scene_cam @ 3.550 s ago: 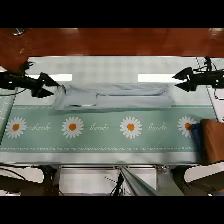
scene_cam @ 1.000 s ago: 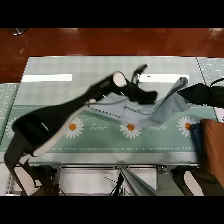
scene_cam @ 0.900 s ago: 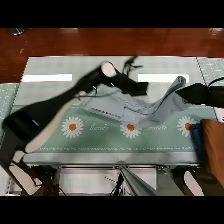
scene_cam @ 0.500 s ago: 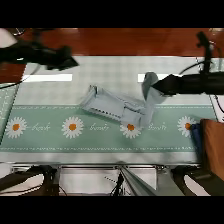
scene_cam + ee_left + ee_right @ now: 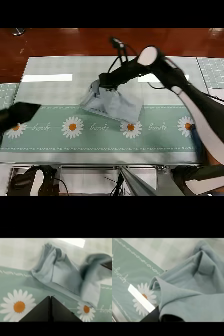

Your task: Fold the shirts.

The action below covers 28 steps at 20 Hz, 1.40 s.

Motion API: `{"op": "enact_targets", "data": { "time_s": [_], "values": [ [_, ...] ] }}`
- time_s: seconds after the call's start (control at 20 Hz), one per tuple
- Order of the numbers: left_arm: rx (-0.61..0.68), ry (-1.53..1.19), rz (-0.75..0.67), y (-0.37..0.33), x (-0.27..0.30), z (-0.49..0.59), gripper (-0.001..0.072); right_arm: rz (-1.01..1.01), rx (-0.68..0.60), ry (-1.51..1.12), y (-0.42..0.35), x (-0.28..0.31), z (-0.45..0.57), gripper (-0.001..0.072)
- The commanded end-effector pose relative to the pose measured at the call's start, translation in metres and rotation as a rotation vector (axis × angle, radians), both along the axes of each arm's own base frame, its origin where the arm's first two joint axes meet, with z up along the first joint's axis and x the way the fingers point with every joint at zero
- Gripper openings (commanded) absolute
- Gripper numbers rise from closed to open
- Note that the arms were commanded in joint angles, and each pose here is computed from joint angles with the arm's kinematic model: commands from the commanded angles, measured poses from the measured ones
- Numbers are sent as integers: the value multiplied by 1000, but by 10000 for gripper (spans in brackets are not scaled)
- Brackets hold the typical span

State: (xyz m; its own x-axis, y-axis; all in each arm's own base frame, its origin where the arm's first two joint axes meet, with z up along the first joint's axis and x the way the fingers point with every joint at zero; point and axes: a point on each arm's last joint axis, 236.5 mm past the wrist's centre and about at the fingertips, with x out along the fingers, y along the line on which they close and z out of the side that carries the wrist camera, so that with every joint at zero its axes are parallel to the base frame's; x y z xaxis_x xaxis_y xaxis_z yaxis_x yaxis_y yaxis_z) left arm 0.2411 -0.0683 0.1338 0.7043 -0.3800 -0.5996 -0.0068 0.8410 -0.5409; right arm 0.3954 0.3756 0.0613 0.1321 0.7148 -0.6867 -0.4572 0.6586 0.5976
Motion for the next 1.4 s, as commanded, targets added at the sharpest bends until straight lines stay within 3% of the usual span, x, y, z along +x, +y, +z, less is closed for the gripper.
{"op": "enact_targets", "data": {
  "time_s": [0.0,0.05,0.1,0.15,0.2,0.45,0.5,0.65,0.75,0.9,1.0,1.1,1.35],
  "values": [
    [-65,2,28,-13,-29,-34,19,3,-20,96,37,7,-52,30],
    [-66,17,23,-14,-32,-42,19,0,-19,117,39,7,-59,30],
    [-67,32,21,-14,-32,-50,19,0,-22,125,39,7,-64,141],
    [-70,42,25,-13,-31,-54,19,4,-23,131,39,5,-65,548],
    [-74,45,31,-12,-30,-57,19,21,-27,118,35,5,-63,621],
    [-78,52,39,-10,-26,-59,19,-52,-26,103,-70,33,10,620],
    [-77,51,39,-10,-26,-59,19,-69,-65,92,-107,34,25,620],
    [-77,40,48,-9,-24,-57,19,-253,-336,28,-246,28,39,619],
    [-76,18,65,-5,-19,-54,19,-454,-389,39,-311,10,25,619],
    [-77,3,82,-2,-14,-52,19,-749,-256,127,-334,-32,-42,619],
    [-80,0,94,1,-9,-52,19,-813,-106,233,-304,-58,-87,619],
    [-87,20,101,3,-5,-57,19,-785,-1,324,-270,-71,-115,619],
    [-157,91,94,-4,2,-68,19,-604,93,480,-207,-68,-149,619]
  ]
}}
